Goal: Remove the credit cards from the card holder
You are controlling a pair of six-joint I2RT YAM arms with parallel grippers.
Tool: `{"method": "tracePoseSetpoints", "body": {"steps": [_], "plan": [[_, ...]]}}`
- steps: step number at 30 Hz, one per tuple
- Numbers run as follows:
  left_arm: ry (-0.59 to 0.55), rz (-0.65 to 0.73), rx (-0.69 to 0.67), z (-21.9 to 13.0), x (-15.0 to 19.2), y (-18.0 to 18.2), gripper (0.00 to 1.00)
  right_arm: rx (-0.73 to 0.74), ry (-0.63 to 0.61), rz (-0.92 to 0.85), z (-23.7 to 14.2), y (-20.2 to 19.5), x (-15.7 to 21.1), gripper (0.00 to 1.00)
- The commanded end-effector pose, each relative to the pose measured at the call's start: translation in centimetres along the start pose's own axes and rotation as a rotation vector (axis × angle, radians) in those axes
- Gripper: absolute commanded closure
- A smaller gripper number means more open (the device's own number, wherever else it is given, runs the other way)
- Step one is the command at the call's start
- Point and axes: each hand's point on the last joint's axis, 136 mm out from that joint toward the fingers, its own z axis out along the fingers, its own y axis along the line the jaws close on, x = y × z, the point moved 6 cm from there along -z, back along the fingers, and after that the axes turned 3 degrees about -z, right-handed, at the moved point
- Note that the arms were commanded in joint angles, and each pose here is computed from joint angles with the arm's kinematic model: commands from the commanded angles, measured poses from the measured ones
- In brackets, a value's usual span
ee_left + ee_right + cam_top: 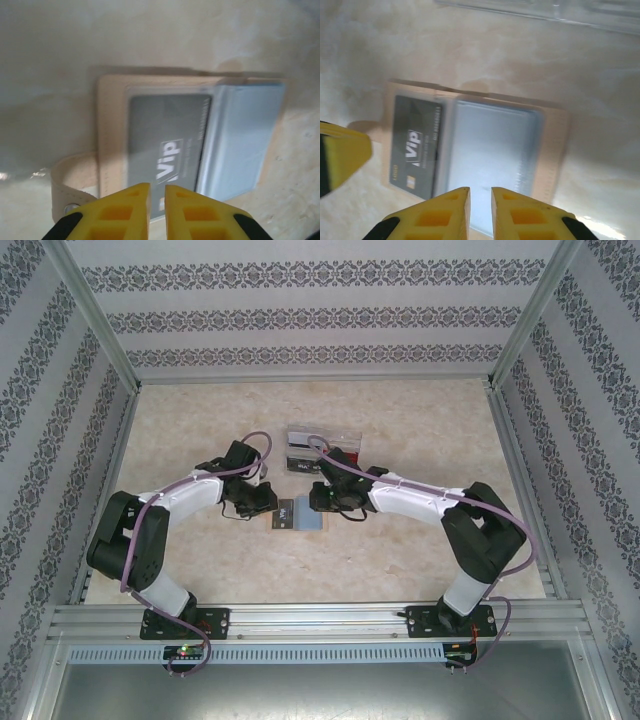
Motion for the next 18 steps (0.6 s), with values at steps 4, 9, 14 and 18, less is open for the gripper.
{"method": "tracePoseSetpoints", "body": {"steps": [4,9,14,18], "plan": [[0.032,-0.034,-0.047,0.8,0.5,1.2,0.86,-0.115,0.033,0.041,1.4,2.7,-0.3,0.78],[0.058,-0.051,-0.038,1.7,0.7,1.5,0.86,-0.161,0.065,0.067,2.5,3.3,-0.1,0.78],[0.071,-0.064,-0.038,2.1,0.9,1.7,0.86,-0.167,0.097,0.078,3.3,3.5,0.2,0.8],[0.084,-0.073,-0.034,2.5,1.1,1.8,0.86,-0.157,0.118,0.092,3.8,3.2,0.6,0.8]]}}
